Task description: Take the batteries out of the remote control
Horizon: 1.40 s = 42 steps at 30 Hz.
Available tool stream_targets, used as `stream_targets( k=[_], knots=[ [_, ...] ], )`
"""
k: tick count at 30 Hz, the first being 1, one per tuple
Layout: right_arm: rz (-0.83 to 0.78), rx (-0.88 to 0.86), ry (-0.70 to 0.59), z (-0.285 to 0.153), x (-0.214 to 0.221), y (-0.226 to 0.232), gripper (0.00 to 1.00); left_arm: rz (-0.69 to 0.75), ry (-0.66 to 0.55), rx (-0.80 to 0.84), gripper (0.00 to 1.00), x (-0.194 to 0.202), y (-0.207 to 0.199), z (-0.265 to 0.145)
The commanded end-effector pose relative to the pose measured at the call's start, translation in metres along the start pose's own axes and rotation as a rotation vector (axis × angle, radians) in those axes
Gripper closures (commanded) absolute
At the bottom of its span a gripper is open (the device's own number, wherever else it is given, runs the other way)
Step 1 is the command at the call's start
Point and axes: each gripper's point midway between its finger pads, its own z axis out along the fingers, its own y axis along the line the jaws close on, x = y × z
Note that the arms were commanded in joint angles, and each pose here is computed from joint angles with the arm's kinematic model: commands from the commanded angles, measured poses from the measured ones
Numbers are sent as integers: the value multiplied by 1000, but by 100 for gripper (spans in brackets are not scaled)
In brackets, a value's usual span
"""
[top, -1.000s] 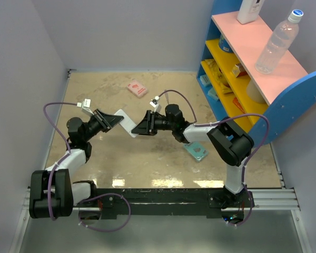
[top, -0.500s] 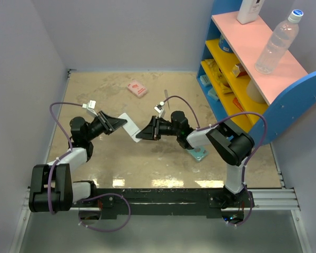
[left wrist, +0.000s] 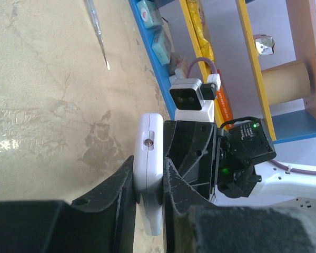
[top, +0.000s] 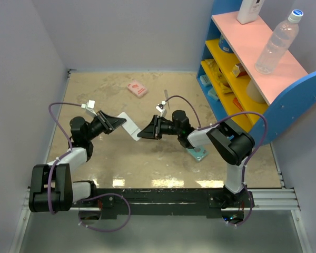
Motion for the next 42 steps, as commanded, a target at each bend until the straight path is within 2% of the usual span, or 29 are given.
stream_targets(
  k=[1,4,5,6,8,9,11,14,21,23,28,31,34,35,42],
  knots=[
    [-33,-32,1,-2,-2,8,82,107,-101,-44,100,-29,6,4],
    [-17,-29,2,-3,-2,7,81,118,-103,-57,100,-32,8,5],
    [-14,-29,1,-4,-3,8,77,122,-100,-74,100,-31,11,5],
    [-13,-26,-1,-4,-4,8,64,124,-102,-82,100,-32,12,5],
    [-16,-20,-5,-4,-6,8,61,127,-101,-85,100,-31,13,5],
    [-22,-22,-4,-4,-7,9,70,123,-102,-85,100,-32,13,5],
    [-25,-19,-3,-3,-8,8,80,122,-99,-86,100,-30,14,5],
    [-31,-25,-5,-4,-8,10,89,122,-99,-83,100,-30,13,5],
    [-30,-19,-22,-6,-10,6,92,110,-104,-126,100,-29,23,4],
    [-27,-8,-37,-8,-13,4,93,92,-100,-199,100,-28,36,1],
    [-30,88,-56,-17,-18,-14,95,98,-106,-247,100,-28,42,-2],
    [-59,119,-57,-20,-19,-16,92,88,-96,-265,100,-26,48,-2],
    [-102,185,-57,-26,-18,-22,84,65,-82,-288,100,-23,57,-1],
    [-124,204,-61,-29,-20,-21,79,65,-87,-298,100,-24,59,0],
    [-242,358,-69,-47,-26,-30,67,74,-166,-383,100,-45,74,-3]
  ],
)
